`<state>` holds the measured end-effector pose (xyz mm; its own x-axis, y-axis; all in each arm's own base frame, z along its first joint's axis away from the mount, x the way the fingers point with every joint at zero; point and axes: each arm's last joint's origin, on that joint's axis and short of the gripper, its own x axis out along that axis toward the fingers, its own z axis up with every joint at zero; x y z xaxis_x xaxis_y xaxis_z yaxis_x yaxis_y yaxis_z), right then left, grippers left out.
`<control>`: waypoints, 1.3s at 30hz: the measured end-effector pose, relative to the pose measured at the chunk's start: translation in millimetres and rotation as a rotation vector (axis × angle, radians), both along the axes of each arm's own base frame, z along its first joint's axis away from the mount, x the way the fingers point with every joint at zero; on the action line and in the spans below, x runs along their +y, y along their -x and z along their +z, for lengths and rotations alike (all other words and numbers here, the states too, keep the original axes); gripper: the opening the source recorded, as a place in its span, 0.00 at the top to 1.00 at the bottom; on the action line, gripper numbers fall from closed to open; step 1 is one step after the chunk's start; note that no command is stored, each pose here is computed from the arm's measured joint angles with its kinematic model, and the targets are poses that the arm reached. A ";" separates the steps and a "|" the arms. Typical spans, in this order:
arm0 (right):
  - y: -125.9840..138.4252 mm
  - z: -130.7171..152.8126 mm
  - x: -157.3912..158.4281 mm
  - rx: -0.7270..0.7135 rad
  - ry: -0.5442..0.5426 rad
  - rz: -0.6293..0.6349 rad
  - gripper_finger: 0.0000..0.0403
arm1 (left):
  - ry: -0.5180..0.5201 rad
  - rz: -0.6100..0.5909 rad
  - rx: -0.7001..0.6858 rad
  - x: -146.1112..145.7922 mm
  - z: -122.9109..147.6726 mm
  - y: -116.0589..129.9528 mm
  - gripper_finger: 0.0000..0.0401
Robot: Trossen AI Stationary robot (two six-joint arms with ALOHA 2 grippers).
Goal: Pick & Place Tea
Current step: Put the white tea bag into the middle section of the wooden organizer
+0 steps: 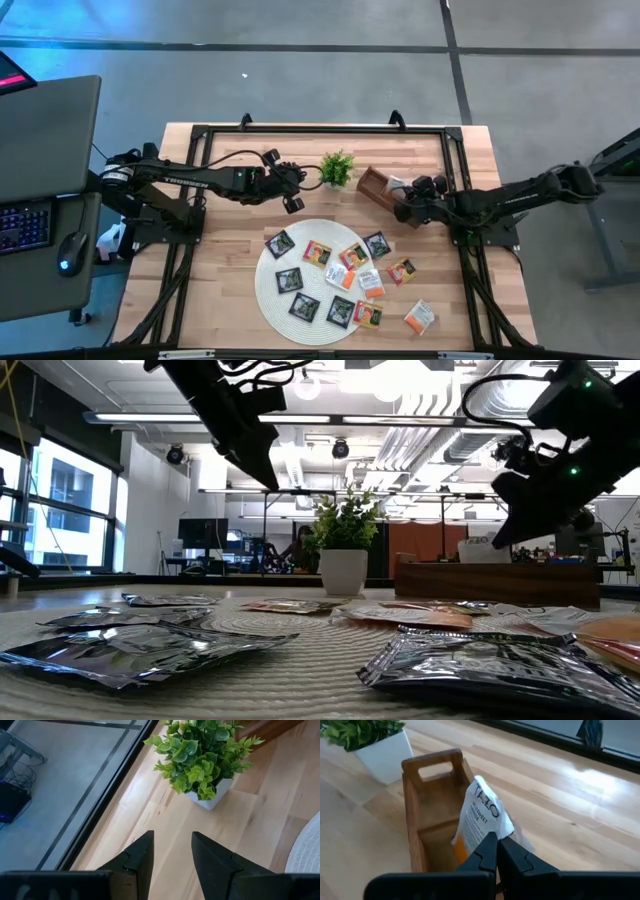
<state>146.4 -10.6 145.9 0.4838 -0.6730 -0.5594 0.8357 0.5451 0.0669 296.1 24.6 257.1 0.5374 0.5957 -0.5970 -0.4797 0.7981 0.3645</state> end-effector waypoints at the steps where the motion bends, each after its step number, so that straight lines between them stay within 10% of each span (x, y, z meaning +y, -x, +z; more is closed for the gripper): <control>1: -0.5 0.3 -0.9 0.004 0.001 0.006 0.99 | 0.000 0.000 0.000 0.0 0.0 0.0 0.68; 13: -5.9 8.7 -5.4 0.056 0.018 0.077 0.74 | 0.012 0.011 -0.006 -0.2 -0.4 0.4 0.68; 25: -42.8 75.1 13.6 -0.007 -0.048 0.456 0.69 | 0.014 0.013 0.022 -0.2 -2.2 2.4 0.68; 39: -102.1 12.6 100.8 0.165 -0.362 1.012 0.69 | 0.040 0.044 0.011 -0.2 -3.3 3.7 0.68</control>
